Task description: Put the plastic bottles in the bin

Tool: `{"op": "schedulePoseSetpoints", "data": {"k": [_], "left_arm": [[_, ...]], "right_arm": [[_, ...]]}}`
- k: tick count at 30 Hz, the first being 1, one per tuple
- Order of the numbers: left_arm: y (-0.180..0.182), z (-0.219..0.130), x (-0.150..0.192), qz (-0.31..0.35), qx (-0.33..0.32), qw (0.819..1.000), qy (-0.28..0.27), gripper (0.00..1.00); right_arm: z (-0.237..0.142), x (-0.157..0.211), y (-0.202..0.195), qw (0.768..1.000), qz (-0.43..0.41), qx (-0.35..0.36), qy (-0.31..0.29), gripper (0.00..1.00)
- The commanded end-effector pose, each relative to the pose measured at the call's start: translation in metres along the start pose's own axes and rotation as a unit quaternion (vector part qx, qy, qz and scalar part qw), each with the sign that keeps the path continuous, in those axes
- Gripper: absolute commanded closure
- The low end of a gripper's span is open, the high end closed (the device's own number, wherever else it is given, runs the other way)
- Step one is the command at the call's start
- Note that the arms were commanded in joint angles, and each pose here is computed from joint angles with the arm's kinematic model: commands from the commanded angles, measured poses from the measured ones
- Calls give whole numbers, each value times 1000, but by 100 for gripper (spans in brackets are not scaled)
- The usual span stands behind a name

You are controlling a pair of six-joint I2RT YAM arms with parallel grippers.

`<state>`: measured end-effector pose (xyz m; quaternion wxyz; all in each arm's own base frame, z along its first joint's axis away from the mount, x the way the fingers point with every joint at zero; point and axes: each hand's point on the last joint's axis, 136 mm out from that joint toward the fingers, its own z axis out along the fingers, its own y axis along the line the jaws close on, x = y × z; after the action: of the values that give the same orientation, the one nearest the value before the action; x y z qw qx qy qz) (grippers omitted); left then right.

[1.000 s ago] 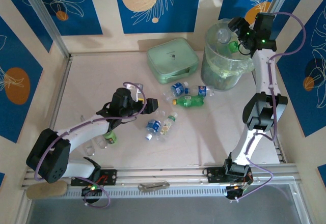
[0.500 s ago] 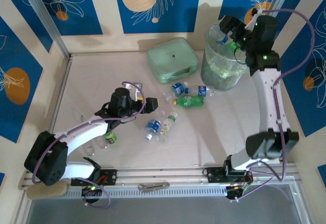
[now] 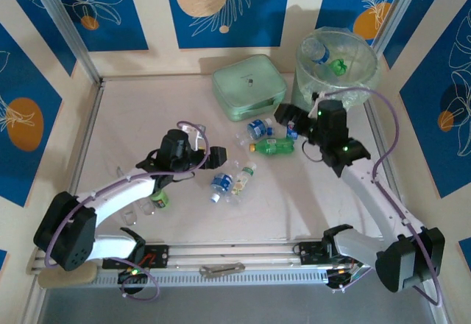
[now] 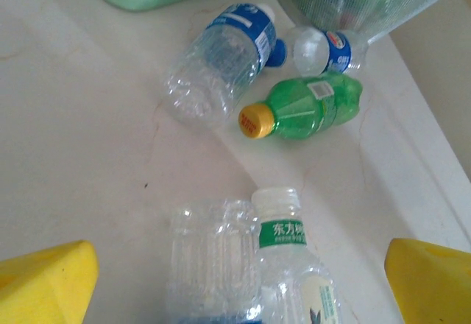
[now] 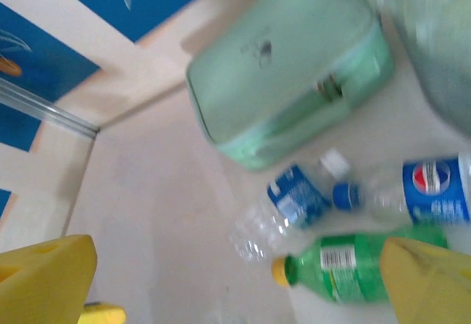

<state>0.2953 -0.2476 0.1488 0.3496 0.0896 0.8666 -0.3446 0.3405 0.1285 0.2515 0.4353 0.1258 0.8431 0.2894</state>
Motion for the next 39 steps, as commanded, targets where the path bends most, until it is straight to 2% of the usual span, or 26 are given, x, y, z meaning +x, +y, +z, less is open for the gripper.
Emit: {"op": "schedulePoseSetpoints", "data": {"k": [1,7,12,20,32,39], "left_arm": [[4,-7,21,14,-16,999,36,1],[12,-6,47,17,-38,995,90,0],[10,5,68,29,-46,988,147,2],[17,20,101,70,-94,969,218,6],[41,23,115,111,-165,950,239,15],[48,26,121,118,-176,948,239,22]], "right_arm": [[0,19,-5,999,42,-3,-6,1],[13,54,-14,998,62,18,19,1],[24,56,-8,997,66,12,24,1],[29,58,-5,997,65,14,37,1],[33,62,-4,996,69,13,46,1],[42,69,-8,995,79,22,59,1]]}}
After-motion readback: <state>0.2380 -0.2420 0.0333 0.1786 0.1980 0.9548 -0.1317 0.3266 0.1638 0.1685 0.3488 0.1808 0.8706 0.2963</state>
